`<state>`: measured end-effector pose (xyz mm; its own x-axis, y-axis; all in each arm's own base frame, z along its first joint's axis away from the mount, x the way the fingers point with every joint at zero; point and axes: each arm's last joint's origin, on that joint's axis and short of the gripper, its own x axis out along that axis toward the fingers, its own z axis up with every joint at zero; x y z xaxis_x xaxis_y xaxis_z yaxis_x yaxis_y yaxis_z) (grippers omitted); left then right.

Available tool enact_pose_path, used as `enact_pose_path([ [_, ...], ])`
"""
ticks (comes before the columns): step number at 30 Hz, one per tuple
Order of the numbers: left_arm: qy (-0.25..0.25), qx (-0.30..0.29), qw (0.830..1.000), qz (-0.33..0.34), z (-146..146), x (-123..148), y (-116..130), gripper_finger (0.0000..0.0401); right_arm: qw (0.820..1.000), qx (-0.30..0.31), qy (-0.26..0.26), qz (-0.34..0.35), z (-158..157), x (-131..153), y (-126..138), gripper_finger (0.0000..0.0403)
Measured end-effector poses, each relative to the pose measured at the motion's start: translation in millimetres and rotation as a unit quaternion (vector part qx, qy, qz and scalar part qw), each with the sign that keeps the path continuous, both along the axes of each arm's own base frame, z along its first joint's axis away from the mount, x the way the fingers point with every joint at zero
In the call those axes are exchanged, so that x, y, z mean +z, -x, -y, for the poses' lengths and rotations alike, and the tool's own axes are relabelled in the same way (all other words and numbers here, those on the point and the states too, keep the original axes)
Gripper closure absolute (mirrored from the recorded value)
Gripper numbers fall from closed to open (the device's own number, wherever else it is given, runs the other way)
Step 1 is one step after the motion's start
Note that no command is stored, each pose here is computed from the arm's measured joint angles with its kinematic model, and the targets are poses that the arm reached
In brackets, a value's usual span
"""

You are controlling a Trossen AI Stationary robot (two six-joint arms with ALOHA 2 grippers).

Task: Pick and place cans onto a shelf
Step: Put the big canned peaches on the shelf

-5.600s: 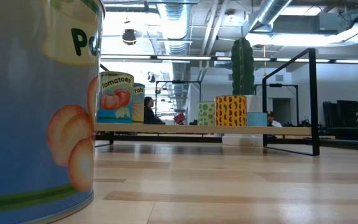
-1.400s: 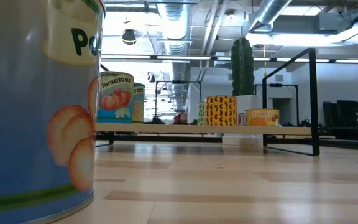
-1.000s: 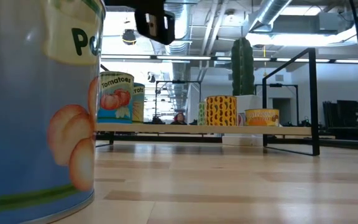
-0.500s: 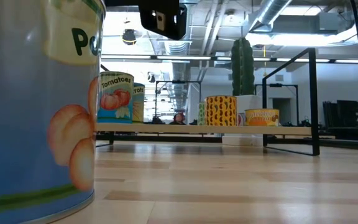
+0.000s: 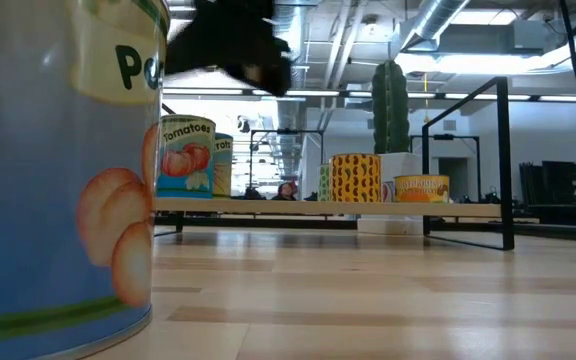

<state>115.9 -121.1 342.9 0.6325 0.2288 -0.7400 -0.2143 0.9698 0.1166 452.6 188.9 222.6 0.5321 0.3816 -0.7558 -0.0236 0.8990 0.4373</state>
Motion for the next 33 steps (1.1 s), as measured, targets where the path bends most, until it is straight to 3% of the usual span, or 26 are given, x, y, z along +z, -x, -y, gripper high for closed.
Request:
enact_pose_path([
  [9, -0.008, -0.012, 1.0, -0.004, 0.1, 0.0, 0.1, 0.032, 1.0, -0.016, -0.013, -0.017, -3.9, -16.3, -5.4, 0.0188],
  [13, -0.011, -0.016, 1.0, -0.005, 0.1, 0.0, 0.1, 0.032, 0.999, -0.03, -0.017, -0.031, -3.7, -17.4, -4.0, 0.0206],
  [18, -0.011, -0.016, 1.0, -0.006, 0.1, 0.0, 0.1, 0.032, 0.997, -0.055, -0.033, -0.05, -3.5, -17.4, -2.9, 0.0266],
  [24, -0.021, -0.026, 0.999, -0.009, 0.0, 0.0, 0.2, 0.032, 0.994, -0.081, -0.054, -0.057, -3.5, -12.5, -2.3, 0.0379],
  [26, -0.024, -0.031, 0.999, -0.01, 0.1, 0.0, 0.1, 0.032, 0.993, -0.089, -0.06, -0.054, -3.3, -9.1, -1.8, 0.0391],
  [29, -0.028, -0.035, 0.999, -0.012, 0.0, 0.0, 0.1, 0.032, 0.991, -0.104, -0.066, -0.043, 1.5, 9.7, -1.9, 0.0396],
  [33, -0.029, -0.035, 0.999, -0.012, 0.0, -0.1, 0.1, 0.032, 0.991, -0.121, -0.063, -0.006, 14.6, 66.4, 5.2, 0.0399],
])
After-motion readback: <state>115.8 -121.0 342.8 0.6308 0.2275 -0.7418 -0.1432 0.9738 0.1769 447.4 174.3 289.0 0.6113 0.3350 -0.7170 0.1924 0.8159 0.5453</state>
